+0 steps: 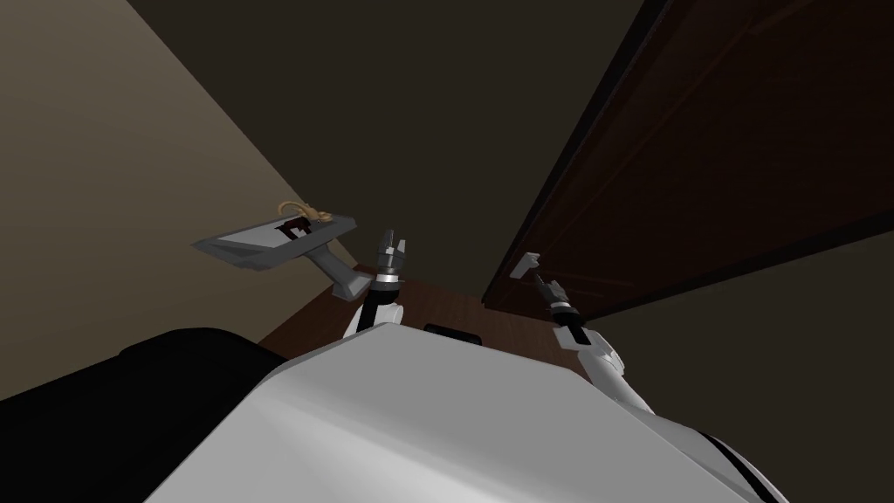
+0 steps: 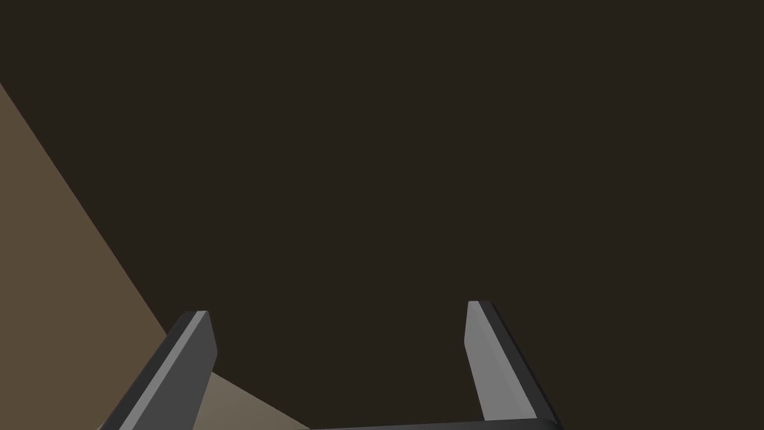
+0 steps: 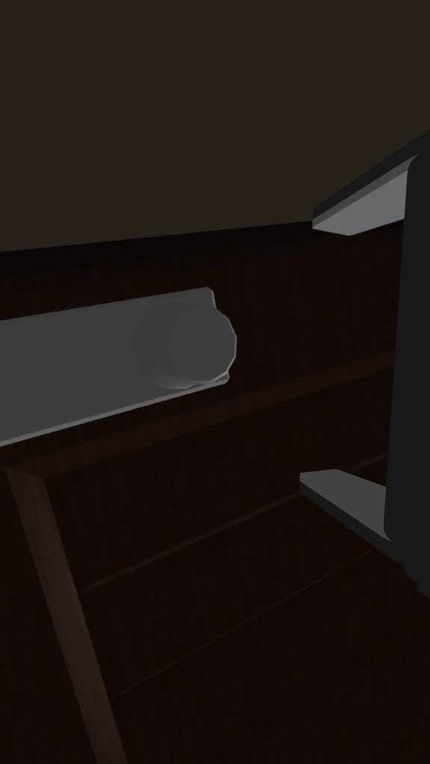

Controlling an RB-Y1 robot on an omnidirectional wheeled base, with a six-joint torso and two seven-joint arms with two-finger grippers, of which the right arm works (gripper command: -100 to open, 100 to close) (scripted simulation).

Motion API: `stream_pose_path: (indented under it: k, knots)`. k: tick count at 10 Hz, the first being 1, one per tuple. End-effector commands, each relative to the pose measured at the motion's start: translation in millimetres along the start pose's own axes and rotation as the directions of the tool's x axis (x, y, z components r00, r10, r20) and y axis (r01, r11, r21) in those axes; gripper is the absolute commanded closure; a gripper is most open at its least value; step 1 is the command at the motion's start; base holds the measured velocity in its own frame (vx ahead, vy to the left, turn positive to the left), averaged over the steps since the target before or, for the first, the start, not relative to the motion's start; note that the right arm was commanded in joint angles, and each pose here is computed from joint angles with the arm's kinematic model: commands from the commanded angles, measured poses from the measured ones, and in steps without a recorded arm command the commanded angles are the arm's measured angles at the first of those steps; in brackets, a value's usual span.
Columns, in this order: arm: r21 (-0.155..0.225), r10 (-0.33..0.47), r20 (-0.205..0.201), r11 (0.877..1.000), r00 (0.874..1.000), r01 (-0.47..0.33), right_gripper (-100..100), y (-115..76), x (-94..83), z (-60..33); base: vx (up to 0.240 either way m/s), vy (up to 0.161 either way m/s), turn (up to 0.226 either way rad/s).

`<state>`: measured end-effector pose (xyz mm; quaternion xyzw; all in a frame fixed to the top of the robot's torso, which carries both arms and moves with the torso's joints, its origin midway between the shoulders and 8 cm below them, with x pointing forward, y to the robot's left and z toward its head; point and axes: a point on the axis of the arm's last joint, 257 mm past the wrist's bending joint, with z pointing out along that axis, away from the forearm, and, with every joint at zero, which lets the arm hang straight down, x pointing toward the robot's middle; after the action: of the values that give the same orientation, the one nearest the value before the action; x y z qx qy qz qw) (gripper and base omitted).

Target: Pull the door open

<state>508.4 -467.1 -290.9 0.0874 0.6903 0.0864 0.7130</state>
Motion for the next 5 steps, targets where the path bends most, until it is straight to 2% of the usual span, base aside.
stream_pose_path:
  k: [1,5]
  knots:
    - [0.002,-0.063,-0.006,0.998,0.998,0.063,-100,-6.4,-0.5,-4.8,-0.03,0.043,0.008]
    - [0.004,-0.178,-0.022,0.984,0.984,0.178,-100,-18.4,-1.2,-14.2,-0.02,0.036,0.009]
